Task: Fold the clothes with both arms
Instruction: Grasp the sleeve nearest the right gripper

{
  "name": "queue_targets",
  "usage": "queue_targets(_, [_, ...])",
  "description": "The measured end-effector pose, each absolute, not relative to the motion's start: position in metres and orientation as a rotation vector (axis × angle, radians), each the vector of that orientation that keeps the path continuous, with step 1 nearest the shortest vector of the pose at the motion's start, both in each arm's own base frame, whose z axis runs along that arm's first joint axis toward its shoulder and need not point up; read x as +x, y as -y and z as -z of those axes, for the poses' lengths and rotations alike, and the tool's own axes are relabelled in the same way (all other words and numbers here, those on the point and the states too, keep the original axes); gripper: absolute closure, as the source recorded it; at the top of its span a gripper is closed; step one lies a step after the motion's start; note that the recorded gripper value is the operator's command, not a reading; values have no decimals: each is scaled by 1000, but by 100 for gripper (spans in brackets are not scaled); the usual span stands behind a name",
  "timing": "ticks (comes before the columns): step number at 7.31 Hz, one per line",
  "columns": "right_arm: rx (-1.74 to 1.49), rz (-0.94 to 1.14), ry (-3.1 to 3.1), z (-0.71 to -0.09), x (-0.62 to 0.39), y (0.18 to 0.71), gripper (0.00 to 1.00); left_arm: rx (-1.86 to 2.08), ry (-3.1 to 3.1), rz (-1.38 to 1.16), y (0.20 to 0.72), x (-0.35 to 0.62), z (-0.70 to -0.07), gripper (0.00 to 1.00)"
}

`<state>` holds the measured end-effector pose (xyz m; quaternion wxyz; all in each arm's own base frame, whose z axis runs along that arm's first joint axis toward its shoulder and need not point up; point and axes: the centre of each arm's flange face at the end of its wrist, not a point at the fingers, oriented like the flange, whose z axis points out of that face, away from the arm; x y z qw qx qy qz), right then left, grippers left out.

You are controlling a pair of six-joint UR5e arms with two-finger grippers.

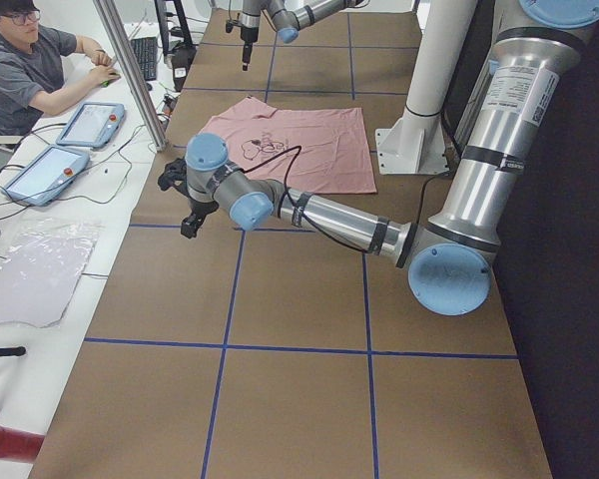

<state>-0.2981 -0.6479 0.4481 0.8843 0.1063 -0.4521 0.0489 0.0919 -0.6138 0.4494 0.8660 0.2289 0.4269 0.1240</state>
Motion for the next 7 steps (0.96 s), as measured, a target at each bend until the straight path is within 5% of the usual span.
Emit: queue_targets(7, [290, -98, 817, -442, -399, 639, 4, 484, -888, -254, 613, 101, -453, 0])
